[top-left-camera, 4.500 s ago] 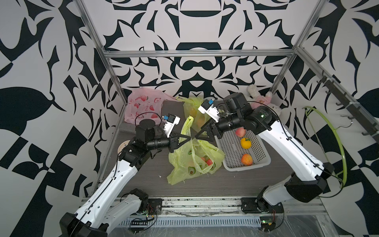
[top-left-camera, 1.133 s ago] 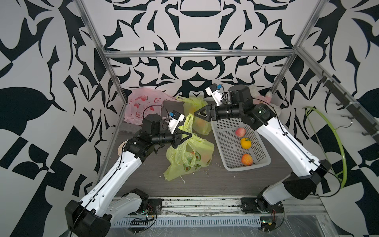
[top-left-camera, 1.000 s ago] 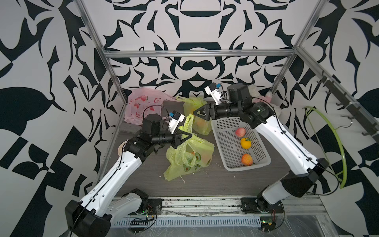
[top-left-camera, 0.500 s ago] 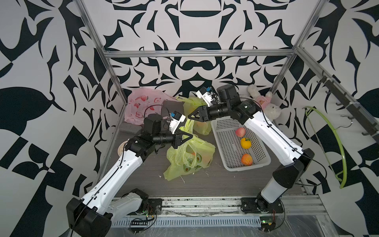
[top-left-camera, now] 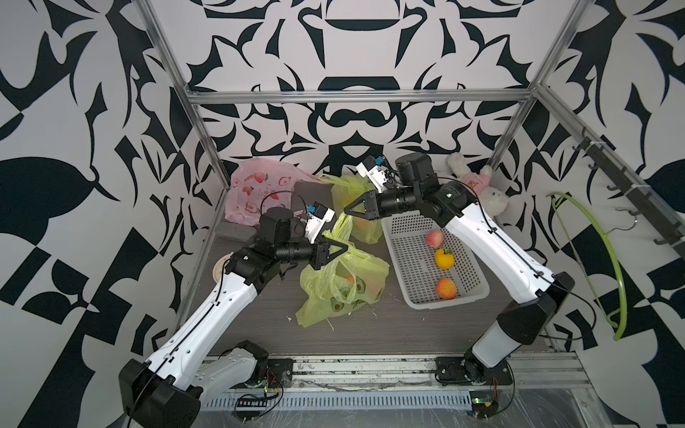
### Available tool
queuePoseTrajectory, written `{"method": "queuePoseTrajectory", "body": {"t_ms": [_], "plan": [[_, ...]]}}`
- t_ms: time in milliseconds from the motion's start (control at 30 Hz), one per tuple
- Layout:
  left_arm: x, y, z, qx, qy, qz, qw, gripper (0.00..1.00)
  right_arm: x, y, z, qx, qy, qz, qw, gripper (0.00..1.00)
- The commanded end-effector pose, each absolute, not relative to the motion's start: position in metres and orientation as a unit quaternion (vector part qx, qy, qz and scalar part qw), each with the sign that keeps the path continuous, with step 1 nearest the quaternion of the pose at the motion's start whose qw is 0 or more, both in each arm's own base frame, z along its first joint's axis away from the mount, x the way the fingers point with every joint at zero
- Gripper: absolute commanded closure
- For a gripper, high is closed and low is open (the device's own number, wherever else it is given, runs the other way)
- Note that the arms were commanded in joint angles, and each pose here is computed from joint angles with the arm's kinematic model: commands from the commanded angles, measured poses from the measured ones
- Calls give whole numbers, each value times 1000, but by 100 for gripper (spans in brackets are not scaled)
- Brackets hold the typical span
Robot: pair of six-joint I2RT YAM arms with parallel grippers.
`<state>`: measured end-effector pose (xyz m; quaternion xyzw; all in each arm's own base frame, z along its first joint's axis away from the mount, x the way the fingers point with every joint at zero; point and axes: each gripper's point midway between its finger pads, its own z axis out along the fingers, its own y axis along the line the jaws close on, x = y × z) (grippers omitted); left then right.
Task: Place the peach into a plastic bag & tie a knot
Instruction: Cross the plastic bag at the center of the board.
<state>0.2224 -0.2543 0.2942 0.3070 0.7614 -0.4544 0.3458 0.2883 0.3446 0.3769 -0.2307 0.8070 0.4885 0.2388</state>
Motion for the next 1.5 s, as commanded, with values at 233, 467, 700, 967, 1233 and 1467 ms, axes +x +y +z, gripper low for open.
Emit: {"method": "queuePoseTrajectory", "body": {"t_ms": [233, 467, 700, 967, 1233, 1467], "plan": [[227, -249, 274, 287, 783, -438, 336, 91, 264, 329, 401, -237, 780, 505, 284, 100], [255, -239, 271, 240, 802, -408, 364, 100, 223, 340, 361, -229, 782, 522, 251, 100], [257, -243, 293, 227, 776, -442, 388, 100, 185, 373, 277, -233, 806, 509, 194, 100], [243, -249, 300, 228, 765, -482, 362, 100, 231, 382, 215, -211, 860, 406, 225, 100], [236, -244, 279, 222, 789, -466, 333, 83, 258, 367, 230, -178, 864, 370, 293, 100], [234, -240, 272, 222, 800, -453, 326, 55, 261, 364, 236, -169, 860, 376, 301, 100]]}}
